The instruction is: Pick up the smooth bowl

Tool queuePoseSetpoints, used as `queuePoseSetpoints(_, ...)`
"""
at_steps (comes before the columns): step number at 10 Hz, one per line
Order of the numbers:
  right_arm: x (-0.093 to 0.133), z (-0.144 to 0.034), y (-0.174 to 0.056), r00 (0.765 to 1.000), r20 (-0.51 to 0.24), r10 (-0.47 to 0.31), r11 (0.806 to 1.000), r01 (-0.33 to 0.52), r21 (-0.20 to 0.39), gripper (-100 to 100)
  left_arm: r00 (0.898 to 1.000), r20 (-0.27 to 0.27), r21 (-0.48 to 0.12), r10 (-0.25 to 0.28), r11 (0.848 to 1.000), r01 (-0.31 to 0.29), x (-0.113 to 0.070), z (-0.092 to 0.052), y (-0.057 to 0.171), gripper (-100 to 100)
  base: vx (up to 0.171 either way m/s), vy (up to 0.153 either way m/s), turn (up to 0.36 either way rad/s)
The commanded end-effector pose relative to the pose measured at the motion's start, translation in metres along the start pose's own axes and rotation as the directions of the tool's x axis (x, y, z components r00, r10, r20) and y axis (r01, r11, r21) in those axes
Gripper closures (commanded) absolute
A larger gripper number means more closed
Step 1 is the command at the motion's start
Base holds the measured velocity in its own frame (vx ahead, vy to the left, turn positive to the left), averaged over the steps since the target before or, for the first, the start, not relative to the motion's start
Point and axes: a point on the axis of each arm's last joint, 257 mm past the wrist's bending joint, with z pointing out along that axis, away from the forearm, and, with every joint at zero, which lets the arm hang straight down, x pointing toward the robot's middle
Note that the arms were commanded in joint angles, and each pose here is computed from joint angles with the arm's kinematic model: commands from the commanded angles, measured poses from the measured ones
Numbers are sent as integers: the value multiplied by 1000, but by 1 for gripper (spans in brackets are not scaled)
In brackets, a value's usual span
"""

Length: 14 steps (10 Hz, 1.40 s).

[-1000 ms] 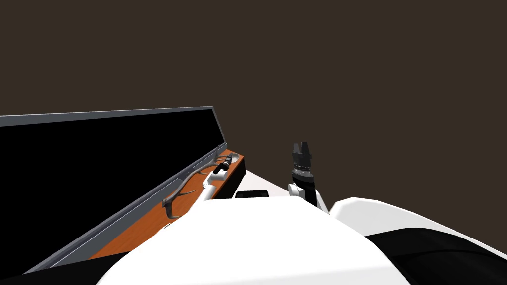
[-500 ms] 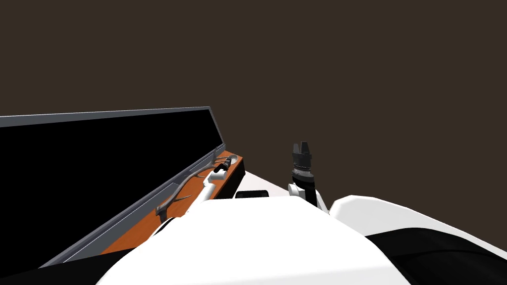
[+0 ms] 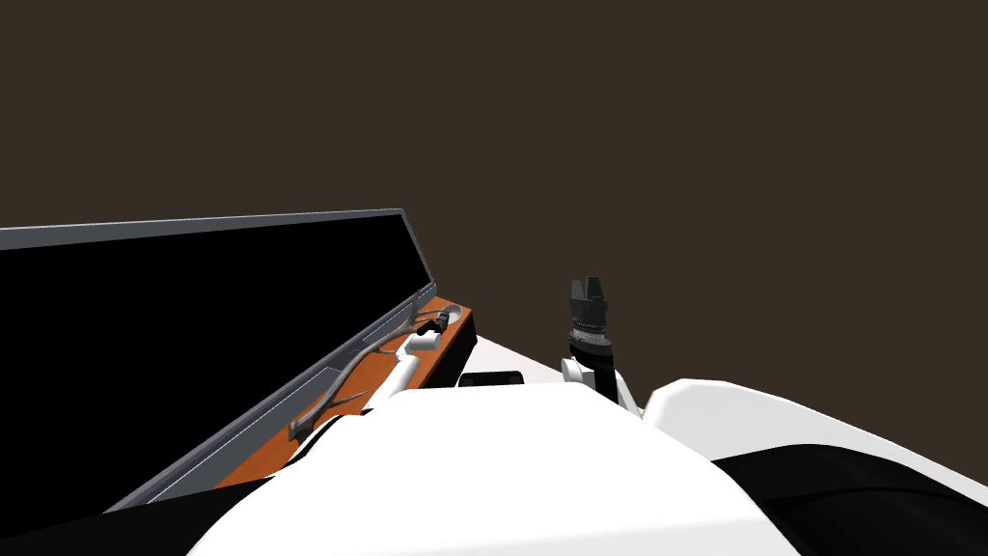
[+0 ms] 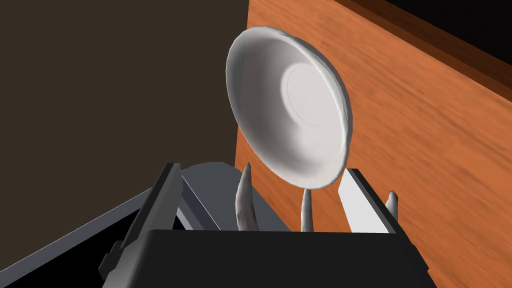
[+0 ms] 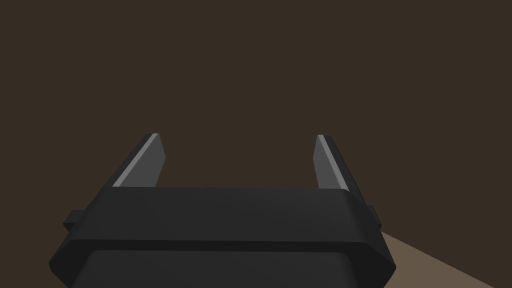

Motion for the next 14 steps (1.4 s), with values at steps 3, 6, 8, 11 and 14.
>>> queuePoseSetpoints(3, 0, 0, 0, 1000, 0, 0, 1000, 0, 0, 0, 1000, 1, -123, -23, 992, 22, -8, 7, 40, -100, 52, 17, -64)
queuePoseSetpoints(6, 0, 0, 0, 1000, 0, 0, 1000, 0, 0, 0, 999, 7, -218, -42, 975, 43, -15, 7, 75, -100, 52, 20, -50)
queuePoseSetpoints(8, 0, 0, 0, 1000, 0, 0, 1000, 0, 0, 0, 998, 14, -285, -60, 957, 61, -21, 6, 99, -100, 85, 30, -64)
queuePoseSetpoints(11, 0, 0, 0, 1000, 0, 0, 1000, 0, 0, 0, 997, 23, -352, -79, 932, 82, -26, 1, 125, -100, 51, 14, -29)
queuePoseSetpoints(14, 0, 0, 0, 1000, 0, 0, 1000, 0, 0, 0, 996, 23, -360, -81, 929, 84, -23, -1, 130, 0, 39, 8, -18)
